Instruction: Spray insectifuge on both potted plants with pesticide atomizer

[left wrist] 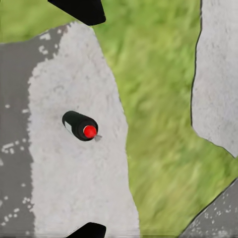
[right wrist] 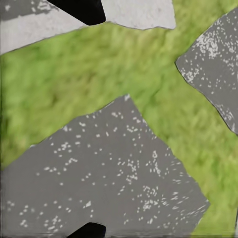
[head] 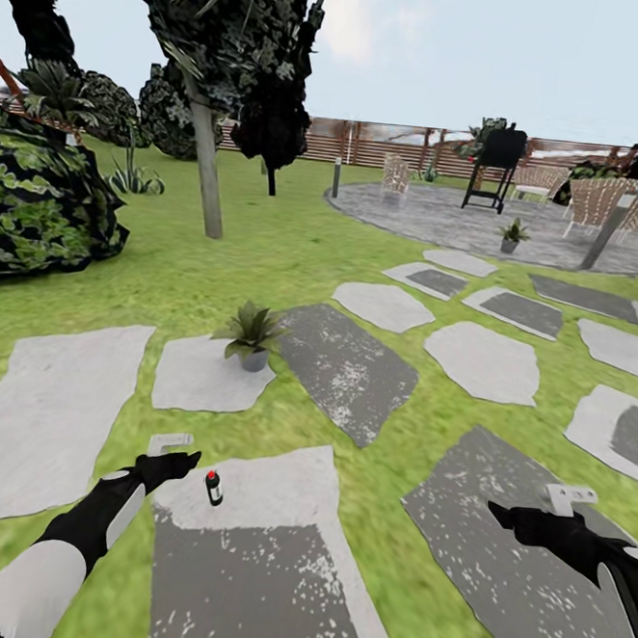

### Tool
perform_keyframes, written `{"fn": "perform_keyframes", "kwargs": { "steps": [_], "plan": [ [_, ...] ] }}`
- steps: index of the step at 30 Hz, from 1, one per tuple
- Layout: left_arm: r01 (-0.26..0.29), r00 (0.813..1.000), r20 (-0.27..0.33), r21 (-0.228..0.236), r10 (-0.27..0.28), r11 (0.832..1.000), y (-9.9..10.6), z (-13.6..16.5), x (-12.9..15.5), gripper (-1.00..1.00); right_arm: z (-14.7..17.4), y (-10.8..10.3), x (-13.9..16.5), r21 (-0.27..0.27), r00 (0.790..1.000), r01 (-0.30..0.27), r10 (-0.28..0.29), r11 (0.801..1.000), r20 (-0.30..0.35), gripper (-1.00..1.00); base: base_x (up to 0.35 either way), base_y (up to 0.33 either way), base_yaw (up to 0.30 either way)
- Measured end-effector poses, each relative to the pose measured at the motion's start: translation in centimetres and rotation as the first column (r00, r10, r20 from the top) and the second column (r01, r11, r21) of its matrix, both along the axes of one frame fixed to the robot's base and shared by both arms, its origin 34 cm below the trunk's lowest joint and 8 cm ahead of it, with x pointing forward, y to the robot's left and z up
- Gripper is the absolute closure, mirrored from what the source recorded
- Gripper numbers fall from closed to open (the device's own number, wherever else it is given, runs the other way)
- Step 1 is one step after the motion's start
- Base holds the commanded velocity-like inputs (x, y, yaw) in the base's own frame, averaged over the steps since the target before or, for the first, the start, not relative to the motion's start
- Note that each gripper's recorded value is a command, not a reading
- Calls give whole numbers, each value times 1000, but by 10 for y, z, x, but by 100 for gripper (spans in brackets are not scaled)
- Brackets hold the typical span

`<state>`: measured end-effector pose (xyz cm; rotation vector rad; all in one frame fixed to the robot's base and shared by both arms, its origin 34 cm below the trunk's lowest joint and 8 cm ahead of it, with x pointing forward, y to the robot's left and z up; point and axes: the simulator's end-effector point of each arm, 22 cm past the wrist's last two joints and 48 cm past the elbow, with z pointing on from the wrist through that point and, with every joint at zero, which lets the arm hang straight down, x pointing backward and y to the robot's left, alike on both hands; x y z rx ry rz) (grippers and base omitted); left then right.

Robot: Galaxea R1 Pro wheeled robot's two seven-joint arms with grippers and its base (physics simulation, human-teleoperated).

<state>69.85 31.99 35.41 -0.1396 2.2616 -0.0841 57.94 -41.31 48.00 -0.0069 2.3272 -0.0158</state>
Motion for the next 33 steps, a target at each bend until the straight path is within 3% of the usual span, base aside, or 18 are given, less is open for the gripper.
{"fn": "perform_keyframes", "kwargs": {
  "steps": [19,33],
  "plan": [
    [2,1000,-3,1,-2,1000,0,-1,-1,-100,1,-1,0,0,1000,1,-1,1000,2,-100,-10,21,-265],
    [8,1000,-6,-5,-8,1000,-2,-2,-2,-100,1,-1,1,0,1000,2,-2,1000,2,-100,-118,231,-79]
  ]
}}
